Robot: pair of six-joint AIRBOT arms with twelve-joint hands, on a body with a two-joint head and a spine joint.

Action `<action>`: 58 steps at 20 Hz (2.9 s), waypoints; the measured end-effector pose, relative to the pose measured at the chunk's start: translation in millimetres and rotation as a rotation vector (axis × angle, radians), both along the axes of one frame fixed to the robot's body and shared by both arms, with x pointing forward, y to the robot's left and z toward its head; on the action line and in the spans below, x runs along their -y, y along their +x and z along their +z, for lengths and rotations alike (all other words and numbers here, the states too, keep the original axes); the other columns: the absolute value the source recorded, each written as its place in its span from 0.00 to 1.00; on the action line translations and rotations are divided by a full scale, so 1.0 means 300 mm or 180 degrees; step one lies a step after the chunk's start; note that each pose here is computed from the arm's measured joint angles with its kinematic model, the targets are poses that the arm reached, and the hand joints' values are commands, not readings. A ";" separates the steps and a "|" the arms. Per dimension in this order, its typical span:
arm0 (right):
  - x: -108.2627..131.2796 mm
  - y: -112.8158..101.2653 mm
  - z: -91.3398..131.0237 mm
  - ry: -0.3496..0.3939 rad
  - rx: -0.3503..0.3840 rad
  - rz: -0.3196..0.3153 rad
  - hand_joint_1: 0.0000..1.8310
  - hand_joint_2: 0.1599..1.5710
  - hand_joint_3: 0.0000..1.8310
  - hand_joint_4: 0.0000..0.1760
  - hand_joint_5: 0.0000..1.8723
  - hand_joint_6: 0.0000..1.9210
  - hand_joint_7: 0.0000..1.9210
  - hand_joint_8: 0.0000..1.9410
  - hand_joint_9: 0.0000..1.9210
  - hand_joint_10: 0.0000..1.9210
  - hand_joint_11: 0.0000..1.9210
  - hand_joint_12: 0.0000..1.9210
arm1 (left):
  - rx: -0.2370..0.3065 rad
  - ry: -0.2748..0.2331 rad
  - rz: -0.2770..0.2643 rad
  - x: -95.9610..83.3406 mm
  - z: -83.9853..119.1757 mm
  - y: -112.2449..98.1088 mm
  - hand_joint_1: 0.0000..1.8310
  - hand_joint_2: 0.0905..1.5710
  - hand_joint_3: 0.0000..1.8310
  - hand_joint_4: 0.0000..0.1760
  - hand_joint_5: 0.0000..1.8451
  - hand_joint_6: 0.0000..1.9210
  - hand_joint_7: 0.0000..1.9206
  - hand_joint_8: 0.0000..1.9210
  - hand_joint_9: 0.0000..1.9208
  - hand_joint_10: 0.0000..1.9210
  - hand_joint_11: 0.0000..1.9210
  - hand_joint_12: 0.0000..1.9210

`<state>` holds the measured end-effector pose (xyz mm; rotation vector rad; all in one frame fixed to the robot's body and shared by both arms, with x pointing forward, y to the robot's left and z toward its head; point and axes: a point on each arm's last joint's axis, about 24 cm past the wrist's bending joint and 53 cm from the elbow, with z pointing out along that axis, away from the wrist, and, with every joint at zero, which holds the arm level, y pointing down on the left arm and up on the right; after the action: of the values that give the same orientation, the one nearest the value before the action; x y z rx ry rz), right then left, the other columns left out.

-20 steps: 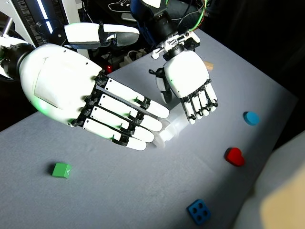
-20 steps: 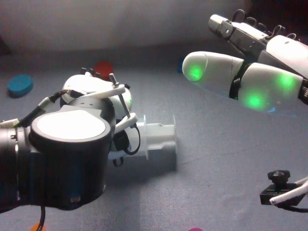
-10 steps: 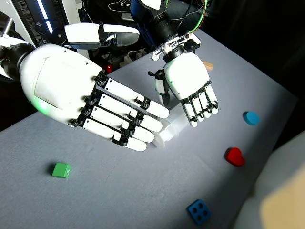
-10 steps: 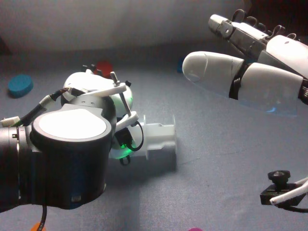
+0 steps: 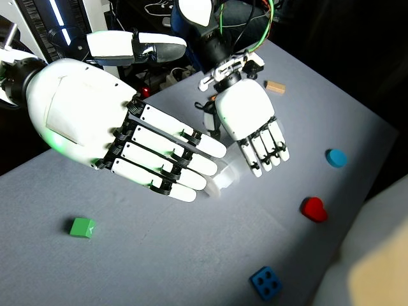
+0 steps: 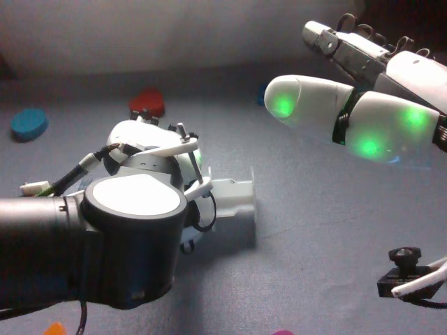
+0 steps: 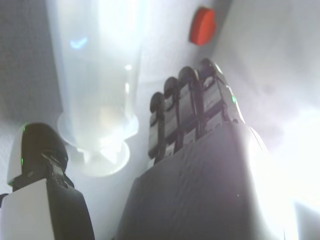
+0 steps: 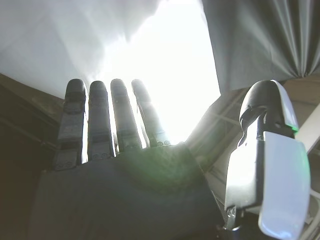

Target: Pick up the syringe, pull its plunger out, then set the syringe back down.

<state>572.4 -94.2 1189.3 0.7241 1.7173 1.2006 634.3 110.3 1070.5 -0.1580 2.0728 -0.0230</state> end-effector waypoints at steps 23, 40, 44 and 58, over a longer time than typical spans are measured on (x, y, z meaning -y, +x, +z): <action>-0.004 -0.001 -0.001 0.0002 -0.0005 0.0012 0.00 0.55 0.00 0.00 0.00 0.00 0.00 0.00 0.00 0.00 0.00 0.06 | -0.0046 0.0021 -0.0050 0.025 -0.119 0.052 0.48 0.67 0.00 0.00 0.24 0.02 0.23 0.02 0.17 0.01 0.00 0.31; -0.005 -0.002 -0.002 0.0003 -0.0008 0.0014 0.03 0.55 0.00 0.00 0.01 0.00 0.02 0.00 0.00 0.00 0.00 0.10 | 0.0027 0.0023 -0.0212 0.055 -0.121 0.037 0.69 0.84 0.00 0.00 0.32 0.85 0.30 0.78 0.27 0.91 0.21 0.81; -0.005 -0.002 -0.002 0.0003 -0.0009 0.0016 0.04 0.54 0.00 0.00 0.01 0.00 0.02 0.00 0.00 0.00 0.00 0.12 | 0.0075 -0.0038 -0.0458 0.095 -0.108 0.028 0.69 0.84 0.00 0.00 0.31 0.84 0.31 0.79 0.28 0.90 0.20 0.79; 0.031 0.001 -0.018 0.0004 0.0016 -0.0092 0.54 0.59 0.00 0.00 0.06 0.00 0.11 0.00 0.08 0.00 0.00 0.21 | 0.0533 0.0055 -0.0645 0.024 0.145 0.122 0.70 0.84 0.00 0.00 0.27 0.81 0.32 0.83 0.30 0.89 0.20 0.80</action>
<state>572.9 -103.4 1183.9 0.7438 1.6965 1.1829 670.8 103.0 1114.0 0.0635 1.9136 -0.1376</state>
